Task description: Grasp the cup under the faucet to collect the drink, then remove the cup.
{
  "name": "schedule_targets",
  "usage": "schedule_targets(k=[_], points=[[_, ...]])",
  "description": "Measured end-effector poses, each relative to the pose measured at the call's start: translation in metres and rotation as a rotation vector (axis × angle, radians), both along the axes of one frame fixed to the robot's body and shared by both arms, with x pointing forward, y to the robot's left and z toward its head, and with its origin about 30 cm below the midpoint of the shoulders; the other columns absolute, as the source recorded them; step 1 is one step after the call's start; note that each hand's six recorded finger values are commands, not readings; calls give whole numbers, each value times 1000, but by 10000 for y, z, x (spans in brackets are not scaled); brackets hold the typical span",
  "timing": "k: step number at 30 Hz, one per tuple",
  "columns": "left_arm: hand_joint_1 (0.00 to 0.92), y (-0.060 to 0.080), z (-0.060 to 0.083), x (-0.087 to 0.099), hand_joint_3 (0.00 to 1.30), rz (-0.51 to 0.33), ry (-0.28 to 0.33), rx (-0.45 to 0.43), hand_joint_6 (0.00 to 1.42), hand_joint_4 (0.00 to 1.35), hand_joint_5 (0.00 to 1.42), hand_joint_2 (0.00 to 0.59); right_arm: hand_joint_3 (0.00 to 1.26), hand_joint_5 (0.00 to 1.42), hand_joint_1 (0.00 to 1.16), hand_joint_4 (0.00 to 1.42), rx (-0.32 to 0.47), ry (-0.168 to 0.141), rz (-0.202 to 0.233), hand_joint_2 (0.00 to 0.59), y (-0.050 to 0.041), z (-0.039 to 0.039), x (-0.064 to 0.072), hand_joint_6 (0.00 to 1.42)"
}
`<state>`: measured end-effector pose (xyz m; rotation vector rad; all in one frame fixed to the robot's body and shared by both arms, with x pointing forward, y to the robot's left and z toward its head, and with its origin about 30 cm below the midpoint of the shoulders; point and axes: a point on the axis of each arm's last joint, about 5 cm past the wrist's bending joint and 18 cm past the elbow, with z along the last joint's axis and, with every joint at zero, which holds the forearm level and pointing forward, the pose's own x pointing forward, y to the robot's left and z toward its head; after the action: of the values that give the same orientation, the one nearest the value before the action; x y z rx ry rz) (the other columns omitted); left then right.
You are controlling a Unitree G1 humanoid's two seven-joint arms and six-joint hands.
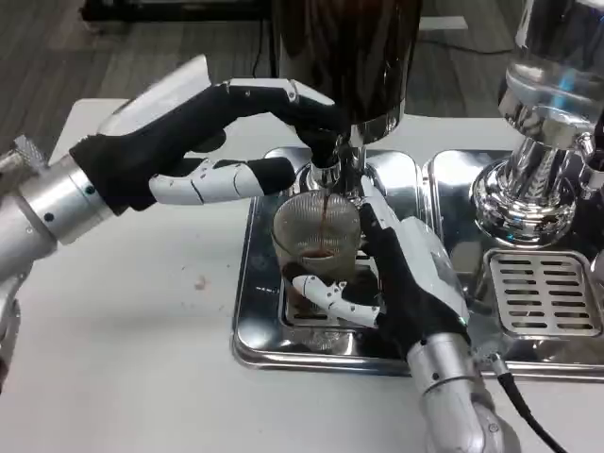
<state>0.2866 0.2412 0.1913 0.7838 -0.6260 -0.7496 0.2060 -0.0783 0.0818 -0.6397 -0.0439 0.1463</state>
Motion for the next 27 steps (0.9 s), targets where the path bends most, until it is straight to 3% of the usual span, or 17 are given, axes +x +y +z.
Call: schedule_targets(k=[8,12,19,27], points=[[0,6,-9,-21,372,9,1,-11,332,389,402,93,0,137,637,0,-11,-10,-13,181,20,-2,-6,349],[0,25,-34,-42,369,25,6,-32,333,387,402,91,26,202,653,86,-9,-15,-13,173,36,-2,-11,403],[0,102,-72,-91,367,76,21,-82,349,387,414,99,122,242,653,149,-17,-42,-38,195,69,-16,-32,418],[0,196,-81,-138,353,146,6,-143,368,378,420,99,157,260,654,169,-12,-53,-54,195,88,-24,-42,424]])
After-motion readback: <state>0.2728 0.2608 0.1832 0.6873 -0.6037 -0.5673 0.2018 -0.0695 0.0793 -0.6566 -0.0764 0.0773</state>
